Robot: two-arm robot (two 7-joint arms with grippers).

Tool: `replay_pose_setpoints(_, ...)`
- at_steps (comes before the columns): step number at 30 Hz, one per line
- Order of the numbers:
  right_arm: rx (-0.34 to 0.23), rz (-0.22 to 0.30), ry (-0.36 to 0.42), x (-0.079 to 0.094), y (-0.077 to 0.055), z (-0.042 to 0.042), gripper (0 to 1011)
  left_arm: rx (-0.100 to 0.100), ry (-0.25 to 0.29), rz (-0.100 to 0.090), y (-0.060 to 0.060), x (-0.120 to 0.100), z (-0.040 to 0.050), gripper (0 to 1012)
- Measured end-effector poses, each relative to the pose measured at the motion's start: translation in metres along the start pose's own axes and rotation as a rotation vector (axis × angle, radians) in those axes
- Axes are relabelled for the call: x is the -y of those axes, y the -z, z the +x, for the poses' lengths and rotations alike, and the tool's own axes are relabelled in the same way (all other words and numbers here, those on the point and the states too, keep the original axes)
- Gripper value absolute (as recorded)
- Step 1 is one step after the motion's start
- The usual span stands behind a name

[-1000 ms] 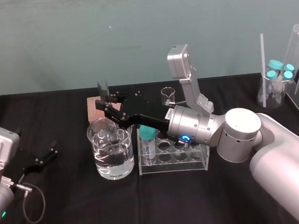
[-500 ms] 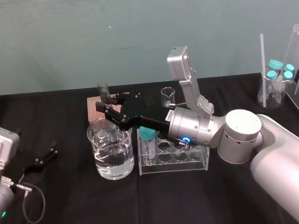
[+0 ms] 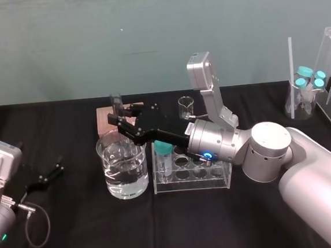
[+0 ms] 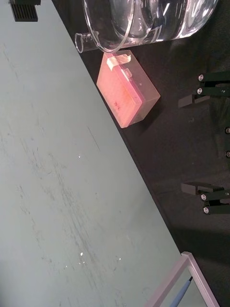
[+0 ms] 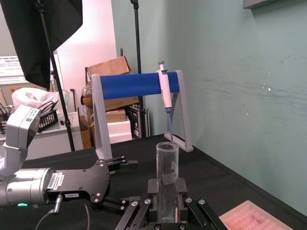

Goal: Hold the test tube with one hand and immerse one end into the beaker, then return it to the test tube rack.

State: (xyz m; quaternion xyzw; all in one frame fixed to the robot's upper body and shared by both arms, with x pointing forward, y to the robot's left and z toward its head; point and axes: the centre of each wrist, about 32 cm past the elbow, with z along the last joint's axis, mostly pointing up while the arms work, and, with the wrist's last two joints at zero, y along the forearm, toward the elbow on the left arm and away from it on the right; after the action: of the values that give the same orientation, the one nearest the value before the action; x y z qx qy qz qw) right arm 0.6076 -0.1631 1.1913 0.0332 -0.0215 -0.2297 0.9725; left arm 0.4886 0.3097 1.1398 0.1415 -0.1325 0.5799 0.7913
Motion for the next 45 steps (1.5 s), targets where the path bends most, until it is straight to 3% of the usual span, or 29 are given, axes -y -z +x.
replay_pose_setpoints(45, -0.006, 0.002, -0.007, 0.0011, 0.0003, -0.0035, 226, 0.0, 0.0, 0.0, 0.0, 0.0, 0.0, 1000)
